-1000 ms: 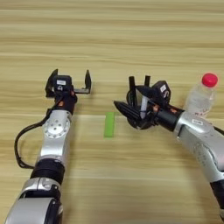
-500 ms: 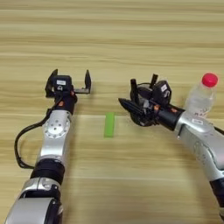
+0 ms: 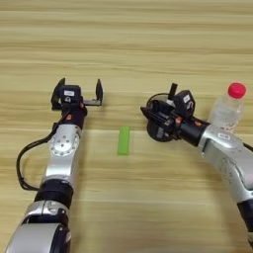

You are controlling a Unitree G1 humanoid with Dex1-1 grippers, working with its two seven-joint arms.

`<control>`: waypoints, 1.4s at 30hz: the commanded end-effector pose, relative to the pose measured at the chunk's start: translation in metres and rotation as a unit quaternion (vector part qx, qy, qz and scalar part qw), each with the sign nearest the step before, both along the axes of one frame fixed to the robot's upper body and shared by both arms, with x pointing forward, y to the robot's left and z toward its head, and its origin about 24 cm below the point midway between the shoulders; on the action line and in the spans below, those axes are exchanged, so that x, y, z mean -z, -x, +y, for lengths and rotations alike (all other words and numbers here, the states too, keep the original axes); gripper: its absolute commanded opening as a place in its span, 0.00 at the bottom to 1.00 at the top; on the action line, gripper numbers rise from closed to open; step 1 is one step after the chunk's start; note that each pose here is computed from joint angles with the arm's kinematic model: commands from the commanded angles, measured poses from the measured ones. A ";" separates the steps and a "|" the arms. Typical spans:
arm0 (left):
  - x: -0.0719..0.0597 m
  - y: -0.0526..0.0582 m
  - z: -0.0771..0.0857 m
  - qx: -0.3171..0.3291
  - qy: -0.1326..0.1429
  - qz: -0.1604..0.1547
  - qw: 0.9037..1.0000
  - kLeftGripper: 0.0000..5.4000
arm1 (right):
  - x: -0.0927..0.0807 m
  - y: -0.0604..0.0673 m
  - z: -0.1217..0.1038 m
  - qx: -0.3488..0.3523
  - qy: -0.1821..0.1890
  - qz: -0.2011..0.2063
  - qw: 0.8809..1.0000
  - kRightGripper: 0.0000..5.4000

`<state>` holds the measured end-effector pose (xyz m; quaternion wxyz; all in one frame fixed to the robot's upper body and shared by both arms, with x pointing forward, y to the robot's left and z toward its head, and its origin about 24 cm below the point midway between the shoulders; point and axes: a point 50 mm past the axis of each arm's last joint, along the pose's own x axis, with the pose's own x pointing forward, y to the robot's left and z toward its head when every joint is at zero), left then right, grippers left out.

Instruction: Move the objects on the table

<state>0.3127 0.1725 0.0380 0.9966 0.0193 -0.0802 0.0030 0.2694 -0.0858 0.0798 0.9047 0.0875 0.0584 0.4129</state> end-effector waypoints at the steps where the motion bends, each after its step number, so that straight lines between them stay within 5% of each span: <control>1: 0.001 0.000 -0.001 0.002 -0.006 0.007 1.000 1.00 | 0.006 0.002 -0.001 0.002 0.008 0.012 1.000 0.23; 5: 0.002 0.000 -0.001 0.002 -0.006 0.007 1.000 1.00 | 0.003 0.001 -0.003 0.008 0.007 0.005 1.000 0.16; 27: 0.002 -0.001 -0.002 0.002 -0.006 0.008 1.000 1.00 | -0.027 0.008 -0.008 0.017 -0.019 -0.057 0.998 0.16; 42: 0.002 -0.001 -0.002 0.002 -0.006 0.008 1.000 1.00 | -0.070 0.015 -0.019 0.052 -0.090 -0.147 0.984 0.16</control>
